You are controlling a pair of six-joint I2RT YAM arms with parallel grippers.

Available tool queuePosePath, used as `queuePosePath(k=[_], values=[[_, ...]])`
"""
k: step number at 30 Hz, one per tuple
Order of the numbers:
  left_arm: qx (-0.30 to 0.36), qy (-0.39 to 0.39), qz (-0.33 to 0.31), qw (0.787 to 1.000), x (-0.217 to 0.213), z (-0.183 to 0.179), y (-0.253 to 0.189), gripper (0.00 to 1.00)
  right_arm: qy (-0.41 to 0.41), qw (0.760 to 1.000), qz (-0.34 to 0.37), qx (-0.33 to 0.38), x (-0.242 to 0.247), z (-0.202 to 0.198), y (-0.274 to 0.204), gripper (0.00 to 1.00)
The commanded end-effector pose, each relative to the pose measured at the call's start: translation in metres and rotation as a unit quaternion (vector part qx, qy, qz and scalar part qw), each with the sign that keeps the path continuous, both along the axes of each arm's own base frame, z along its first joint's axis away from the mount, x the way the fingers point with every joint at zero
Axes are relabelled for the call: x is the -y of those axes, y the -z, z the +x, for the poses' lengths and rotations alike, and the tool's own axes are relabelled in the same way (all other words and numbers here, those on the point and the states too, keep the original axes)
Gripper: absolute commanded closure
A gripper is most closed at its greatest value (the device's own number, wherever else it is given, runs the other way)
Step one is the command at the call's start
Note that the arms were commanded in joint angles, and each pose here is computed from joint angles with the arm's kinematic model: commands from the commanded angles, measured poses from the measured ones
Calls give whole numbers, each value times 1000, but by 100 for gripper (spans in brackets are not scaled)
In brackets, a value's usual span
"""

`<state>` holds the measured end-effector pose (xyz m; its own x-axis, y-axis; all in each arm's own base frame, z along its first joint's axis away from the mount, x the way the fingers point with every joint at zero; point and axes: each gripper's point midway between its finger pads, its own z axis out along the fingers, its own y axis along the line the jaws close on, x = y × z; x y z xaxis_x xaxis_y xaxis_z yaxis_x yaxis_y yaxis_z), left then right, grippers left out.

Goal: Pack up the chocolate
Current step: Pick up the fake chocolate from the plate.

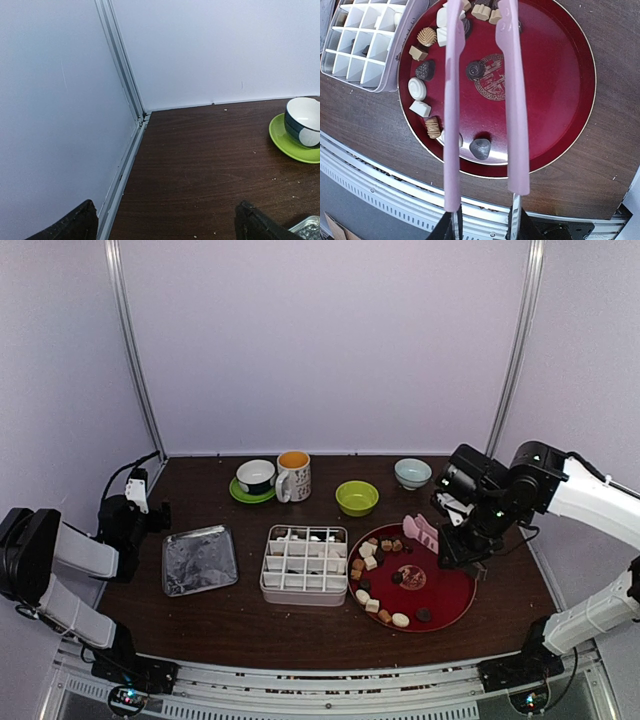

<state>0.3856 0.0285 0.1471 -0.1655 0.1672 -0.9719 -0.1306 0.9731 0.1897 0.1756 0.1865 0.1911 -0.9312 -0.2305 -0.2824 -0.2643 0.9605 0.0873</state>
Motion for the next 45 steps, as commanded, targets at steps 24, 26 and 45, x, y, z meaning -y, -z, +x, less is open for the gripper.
queuePosePath(k=[24,26,45], values=[[34,1,5,999,-1,3,-18,2,-11,999,-33,-35,0,6,37,66],[33,0,4,999,-2,3,-18,2,-13,998,-47,-36,-2,11,40,67],[33,1,5,999,-2,3,-18,2,-11,995,-86,-48,-9,63,67,69]])
